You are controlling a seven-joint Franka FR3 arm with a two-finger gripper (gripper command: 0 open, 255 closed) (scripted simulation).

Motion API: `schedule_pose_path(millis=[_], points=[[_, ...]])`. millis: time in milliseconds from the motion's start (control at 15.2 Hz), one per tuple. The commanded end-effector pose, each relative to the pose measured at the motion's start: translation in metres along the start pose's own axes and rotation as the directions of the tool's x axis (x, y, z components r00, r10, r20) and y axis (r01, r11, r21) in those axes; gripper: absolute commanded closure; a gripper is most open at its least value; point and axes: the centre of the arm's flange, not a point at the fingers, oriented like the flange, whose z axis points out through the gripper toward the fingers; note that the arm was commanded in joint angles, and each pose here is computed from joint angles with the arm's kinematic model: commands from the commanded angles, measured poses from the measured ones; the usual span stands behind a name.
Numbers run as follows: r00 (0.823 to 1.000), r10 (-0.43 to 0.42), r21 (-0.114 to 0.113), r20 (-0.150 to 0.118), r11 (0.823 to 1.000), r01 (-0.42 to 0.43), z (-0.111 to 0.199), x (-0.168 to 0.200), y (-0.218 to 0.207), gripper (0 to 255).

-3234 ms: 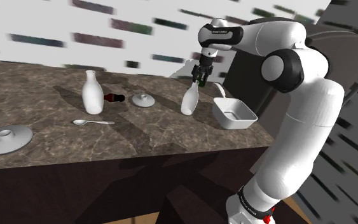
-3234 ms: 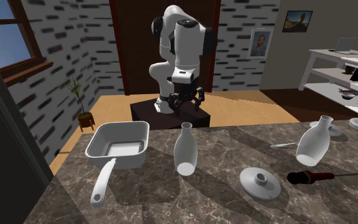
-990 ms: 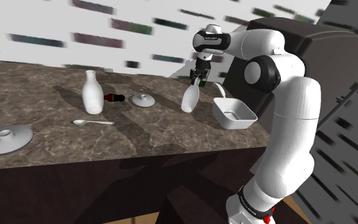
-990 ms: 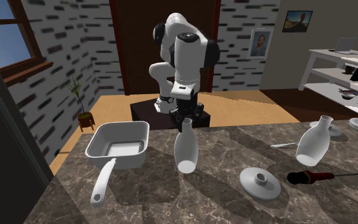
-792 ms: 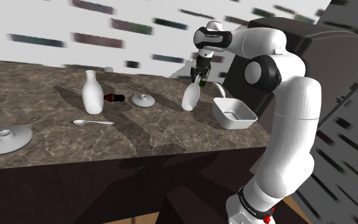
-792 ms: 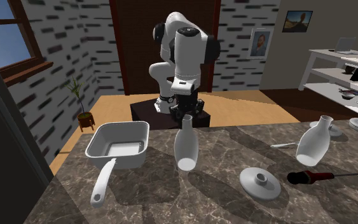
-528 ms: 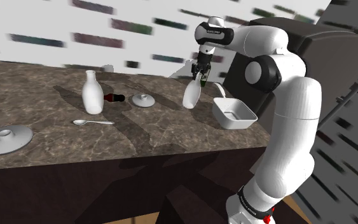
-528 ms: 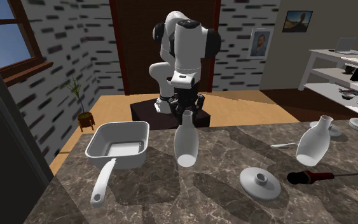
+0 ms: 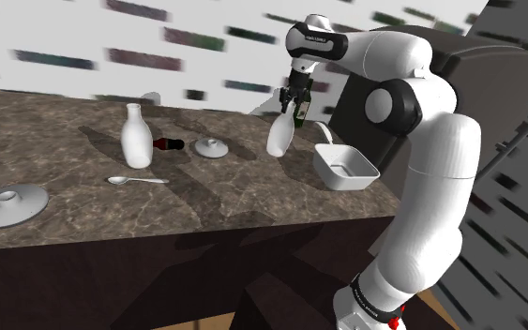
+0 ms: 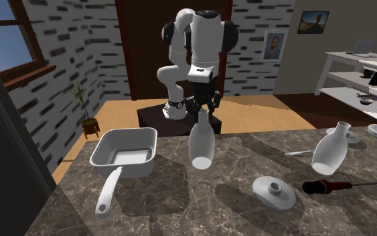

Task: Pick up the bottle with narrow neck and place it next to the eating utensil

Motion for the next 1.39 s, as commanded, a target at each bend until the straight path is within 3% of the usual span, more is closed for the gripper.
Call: schedule_pose_path(millis=[0,1320], points=[[1.0,0.001,0.0,-0.001,1.0,-0.001,0.0,-0.001,-0.025,255],[1.0,0.001,0.0,-0.001,1.0,-0.001,0.005,-0.025,-0.288,255]])
